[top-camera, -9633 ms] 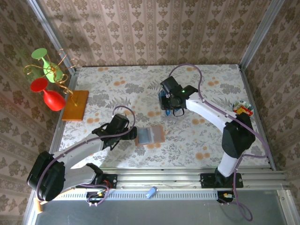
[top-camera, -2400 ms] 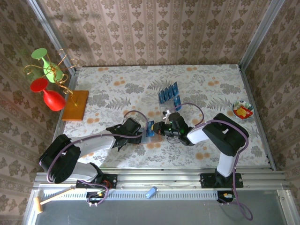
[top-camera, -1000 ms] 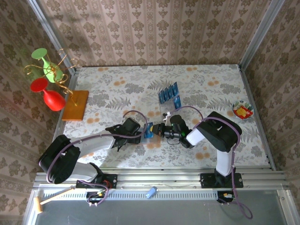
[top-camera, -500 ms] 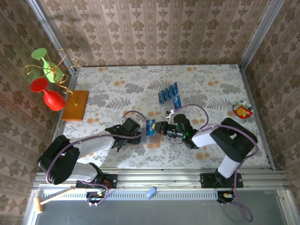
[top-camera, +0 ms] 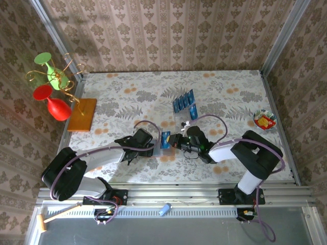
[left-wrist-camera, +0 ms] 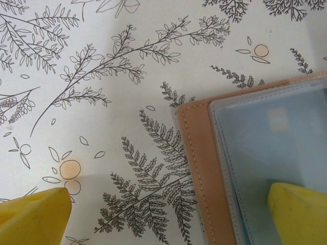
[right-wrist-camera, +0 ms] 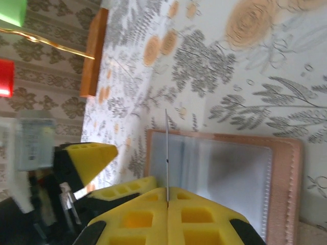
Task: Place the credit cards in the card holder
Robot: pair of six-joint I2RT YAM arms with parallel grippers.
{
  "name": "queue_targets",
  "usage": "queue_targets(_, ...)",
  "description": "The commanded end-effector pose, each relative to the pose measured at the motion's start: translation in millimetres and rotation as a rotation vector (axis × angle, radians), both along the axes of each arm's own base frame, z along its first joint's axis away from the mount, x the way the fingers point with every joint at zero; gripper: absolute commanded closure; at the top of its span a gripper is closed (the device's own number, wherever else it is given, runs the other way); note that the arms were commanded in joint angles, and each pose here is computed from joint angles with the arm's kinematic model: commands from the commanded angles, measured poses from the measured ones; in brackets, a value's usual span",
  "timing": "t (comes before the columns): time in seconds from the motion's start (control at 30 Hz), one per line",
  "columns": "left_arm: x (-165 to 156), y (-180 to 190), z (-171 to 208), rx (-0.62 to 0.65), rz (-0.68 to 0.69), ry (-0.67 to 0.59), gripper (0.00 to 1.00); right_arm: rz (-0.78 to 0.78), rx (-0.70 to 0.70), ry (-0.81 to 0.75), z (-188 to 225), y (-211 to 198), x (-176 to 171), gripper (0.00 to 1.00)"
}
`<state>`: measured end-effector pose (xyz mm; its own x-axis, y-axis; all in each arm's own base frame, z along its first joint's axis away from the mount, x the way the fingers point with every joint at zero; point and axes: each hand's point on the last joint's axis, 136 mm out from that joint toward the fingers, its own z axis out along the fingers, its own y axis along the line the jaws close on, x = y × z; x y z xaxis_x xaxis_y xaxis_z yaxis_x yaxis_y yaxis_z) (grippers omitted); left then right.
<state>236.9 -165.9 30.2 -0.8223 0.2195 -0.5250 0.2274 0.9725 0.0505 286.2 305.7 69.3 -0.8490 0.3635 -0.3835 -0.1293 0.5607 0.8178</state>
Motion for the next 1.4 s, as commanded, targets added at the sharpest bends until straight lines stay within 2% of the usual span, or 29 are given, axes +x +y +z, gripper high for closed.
queue_targets(0.0, -7.3, 12.8, -7.6, 0.031, 0.023, 0.025, 0.00, -0.003, 0.043, -0.022, 4.8, 10.8, 6.9, 1.00)
queue_targets(0.43, -8.1, 13.7, -9.2, 0.033, 0.024, 0.028, 0.00, 0.027, 0.092, -0.033, 3.3, 21.9, 7.9, 1.00)
queue_targets(1.37, -9.4, 15.4, -9.6, 0.033, 0.026, 0.030, 0.00, 0.030, 0.092, 0.004, -18.4, 23.0, 4.8, 1.00)
